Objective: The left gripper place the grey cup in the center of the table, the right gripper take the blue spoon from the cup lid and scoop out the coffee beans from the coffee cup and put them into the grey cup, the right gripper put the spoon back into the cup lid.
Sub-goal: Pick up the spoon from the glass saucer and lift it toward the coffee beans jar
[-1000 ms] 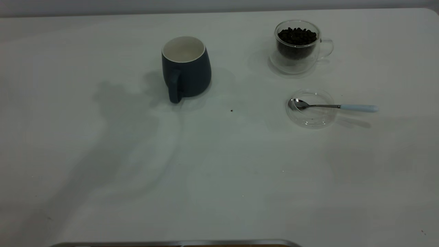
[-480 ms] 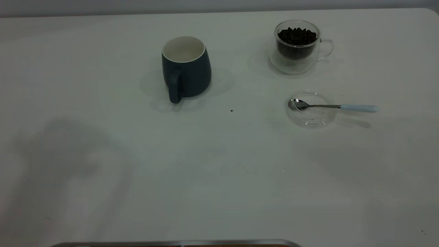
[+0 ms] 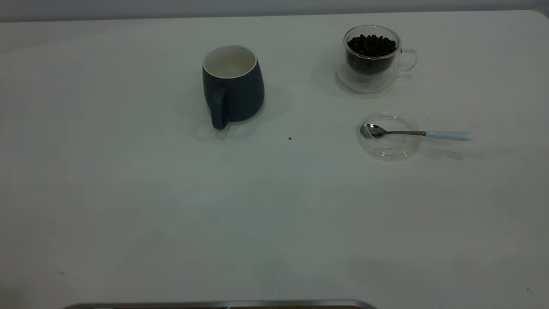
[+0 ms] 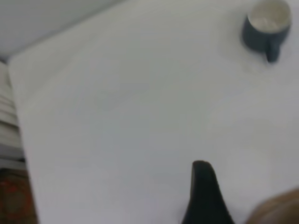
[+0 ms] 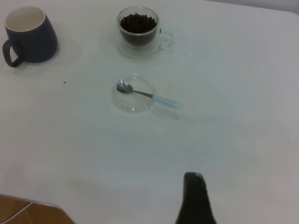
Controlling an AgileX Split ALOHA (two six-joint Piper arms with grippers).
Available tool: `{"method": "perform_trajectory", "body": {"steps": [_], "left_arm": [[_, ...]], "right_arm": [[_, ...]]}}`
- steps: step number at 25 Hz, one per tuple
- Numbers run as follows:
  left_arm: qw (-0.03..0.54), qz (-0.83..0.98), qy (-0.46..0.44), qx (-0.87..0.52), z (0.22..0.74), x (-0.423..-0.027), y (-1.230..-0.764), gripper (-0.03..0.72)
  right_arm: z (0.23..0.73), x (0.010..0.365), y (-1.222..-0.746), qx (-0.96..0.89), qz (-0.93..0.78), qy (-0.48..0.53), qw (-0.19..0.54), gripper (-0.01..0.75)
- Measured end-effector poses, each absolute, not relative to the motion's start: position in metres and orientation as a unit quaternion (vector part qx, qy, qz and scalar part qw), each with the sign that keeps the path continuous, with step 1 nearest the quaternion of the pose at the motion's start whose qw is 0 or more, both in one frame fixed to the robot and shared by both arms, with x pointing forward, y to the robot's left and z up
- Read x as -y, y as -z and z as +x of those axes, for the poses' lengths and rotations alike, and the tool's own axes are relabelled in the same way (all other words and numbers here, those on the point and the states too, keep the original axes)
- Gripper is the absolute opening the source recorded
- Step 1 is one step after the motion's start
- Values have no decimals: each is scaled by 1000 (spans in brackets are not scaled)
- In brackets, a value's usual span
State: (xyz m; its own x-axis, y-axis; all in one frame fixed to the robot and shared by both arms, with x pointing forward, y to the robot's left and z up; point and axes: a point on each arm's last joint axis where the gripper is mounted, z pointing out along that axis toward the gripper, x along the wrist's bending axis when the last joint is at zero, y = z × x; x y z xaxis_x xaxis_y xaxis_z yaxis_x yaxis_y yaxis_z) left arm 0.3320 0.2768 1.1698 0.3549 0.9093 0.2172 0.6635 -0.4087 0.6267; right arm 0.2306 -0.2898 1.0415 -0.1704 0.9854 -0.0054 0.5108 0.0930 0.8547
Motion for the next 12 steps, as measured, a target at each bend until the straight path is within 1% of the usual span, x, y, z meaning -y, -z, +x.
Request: {"method": "perform_trajectory", "body": {"steps": [6, 12], "left_arm": [[250, 805, -202, -498, 286, -286, -1107, 567], [263, 810, -162, -498, 261, -291, -1059, 567]], "right_arm": [[231, 290, -1042, -668, 560, -374, 318, 588], [231, 290, -1042, -668, 560, -374, 318, 588]]}}
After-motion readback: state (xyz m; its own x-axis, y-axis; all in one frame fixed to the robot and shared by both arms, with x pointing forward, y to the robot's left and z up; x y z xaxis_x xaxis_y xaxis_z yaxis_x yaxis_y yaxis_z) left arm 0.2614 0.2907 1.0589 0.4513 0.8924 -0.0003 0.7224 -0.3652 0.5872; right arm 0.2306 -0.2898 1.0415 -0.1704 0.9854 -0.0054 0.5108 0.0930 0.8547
